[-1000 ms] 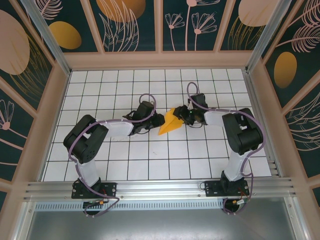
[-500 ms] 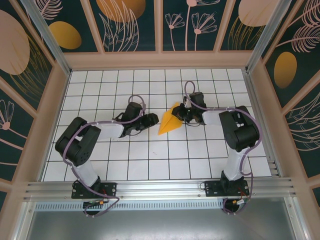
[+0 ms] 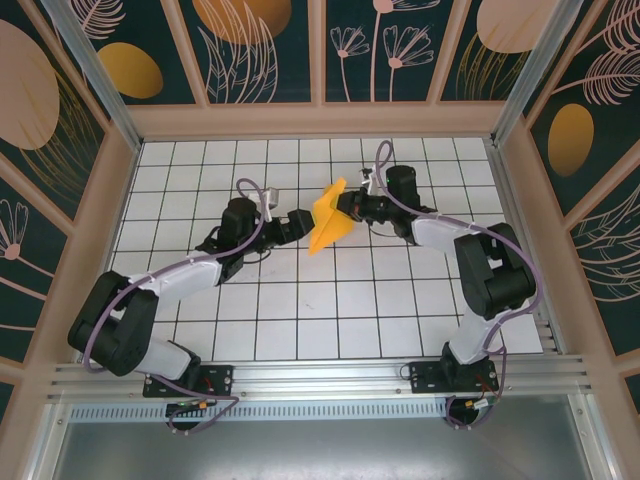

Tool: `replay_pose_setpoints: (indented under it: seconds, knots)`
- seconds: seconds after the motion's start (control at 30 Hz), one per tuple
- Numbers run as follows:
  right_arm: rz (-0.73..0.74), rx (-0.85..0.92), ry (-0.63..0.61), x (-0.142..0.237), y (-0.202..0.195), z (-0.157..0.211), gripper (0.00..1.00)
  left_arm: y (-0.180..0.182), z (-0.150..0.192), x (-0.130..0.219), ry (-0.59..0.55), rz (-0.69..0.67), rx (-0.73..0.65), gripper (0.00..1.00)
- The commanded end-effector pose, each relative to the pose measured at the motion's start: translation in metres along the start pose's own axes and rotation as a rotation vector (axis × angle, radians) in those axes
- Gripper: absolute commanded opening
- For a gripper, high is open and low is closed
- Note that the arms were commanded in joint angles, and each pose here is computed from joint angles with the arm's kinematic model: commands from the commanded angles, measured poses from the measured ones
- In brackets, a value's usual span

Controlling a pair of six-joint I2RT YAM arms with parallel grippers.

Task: Fold a paper plane with a square sheet of paper (pick it up from the middle)

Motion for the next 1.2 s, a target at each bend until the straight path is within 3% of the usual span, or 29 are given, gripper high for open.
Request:
replay_pose_setpoints:
  seconds: [0.0, 0.23, 0.8, 0.97, 1.1, 1.17]
  knots:
    - [-0.118, 0.089, 0.050, 0.008, 0.039, -0.002, 0.01, -0.013, -0.005, 0.002, -0.013, 0.084, -0.021, 0.98]
    - [-0.205, 0.087, 0.107, 0.008, 0.056, -0.001, 0.02, -0.025, -0.007, -0.002, -0.011, 0.208, 0.026, 0.94]
    - [-0.190, 0.060, 0.132, 0.008, 0.049, 0.000, 0.07, -0.031, -0.018, -0.010, -0.042, 0.269, 0.051, 0.25]
    - [-0.121, 0.050, 0.060, 0.019, 0.042, -0.008, 0.29, -0.025, -0.018, -0.010, -0.048, 0.219, 0.042, 0.10]
    - [-0.008, 0.055, -0.053, 0.037, 0.036, -0.015, 0.49, -0.015, -0.016, -0.009, -0.035, 0.117, 0.018, 0.09]
    - [0.085, 0.064, -0.133, 0.049, 0.029, -0.017, 0.55, -0.003, -0.017, -0.008, -0.020, -0.006, -0.017, 0.09]
Point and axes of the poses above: each hand's point on the last joint's axis, 136 mm out from that joint toward the fingers, its own x axis back along the fingers, its own y axis along the line the jaws close on, z = x × y, the point moved 5 cm from there along x, back along the fingers, and after that the axes turned 10 degrees about -x, right-handed, at the moved point
